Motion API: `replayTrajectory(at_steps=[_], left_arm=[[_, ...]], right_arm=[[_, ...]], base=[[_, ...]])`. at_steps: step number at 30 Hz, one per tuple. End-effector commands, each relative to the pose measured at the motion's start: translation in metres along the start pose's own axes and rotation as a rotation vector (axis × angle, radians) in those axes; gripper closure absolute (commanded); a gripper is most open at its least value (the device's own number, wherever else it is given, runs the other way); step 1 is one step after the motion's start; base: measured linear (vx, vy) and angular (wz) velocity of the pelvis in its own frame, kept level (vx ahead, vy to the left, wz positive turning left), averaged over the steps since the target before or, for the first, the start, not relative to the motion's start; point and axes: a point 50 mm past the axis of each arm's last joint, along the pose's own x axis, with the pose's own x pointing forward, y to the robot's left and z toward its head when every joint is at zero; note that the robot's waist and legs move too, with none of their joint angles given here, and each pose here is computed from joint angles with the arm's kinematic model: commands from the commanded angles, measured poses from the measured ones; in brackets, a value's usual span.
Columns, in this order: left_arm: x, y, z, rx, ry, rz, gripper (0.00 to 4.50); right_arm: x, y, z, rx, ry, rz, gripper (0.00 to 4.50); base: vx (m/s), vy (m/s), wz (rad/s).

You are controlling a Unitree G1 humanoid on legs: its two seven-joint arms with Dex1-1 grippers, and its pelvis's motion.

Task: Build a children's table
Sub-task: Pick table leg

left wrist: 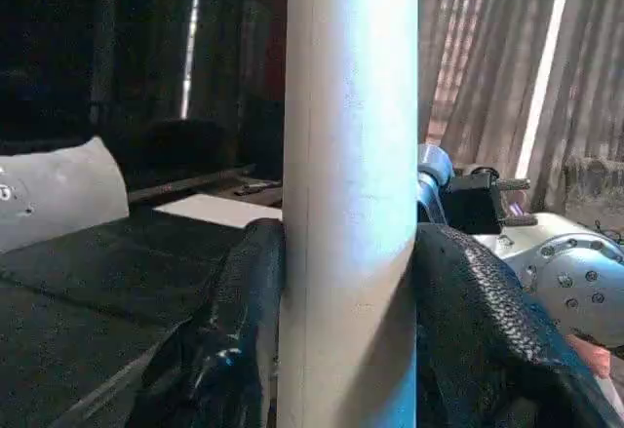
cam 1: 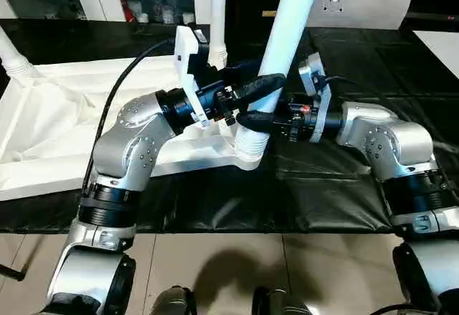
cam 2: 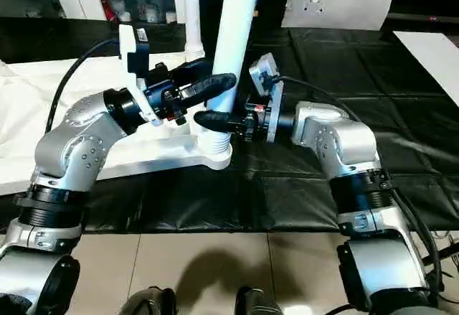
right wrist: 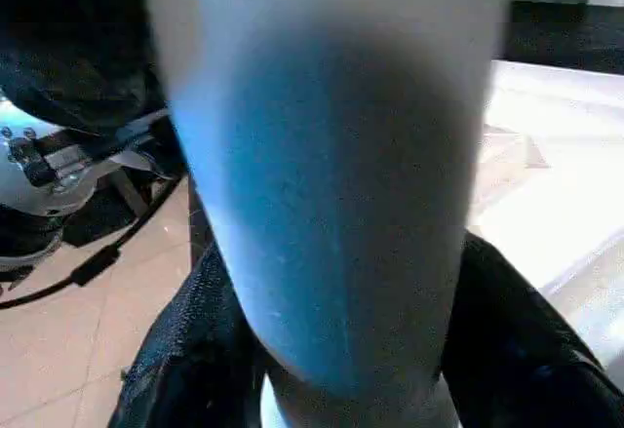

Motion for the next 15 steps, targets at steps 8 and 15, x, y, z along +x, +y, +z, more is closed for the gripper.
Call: replayTrajectory(at_steps=[8,15], left_arm=[[0.0007,-0.0029,0.0056,0.044,0.0,-0.016,2.67],[0.0009,-0.0108,0.0039,0.008,0.011,-0.055,2.11]], right_arm=[[-0.0005,-0.0006,0.0003,-0.006,0.017,0.0,2.53],[0.0007,0.0001,-0.003,0.0,0.01,-0.008,2.54]], base=[[0.0,0.0,0.0],[0.0,0.0,0.0]])
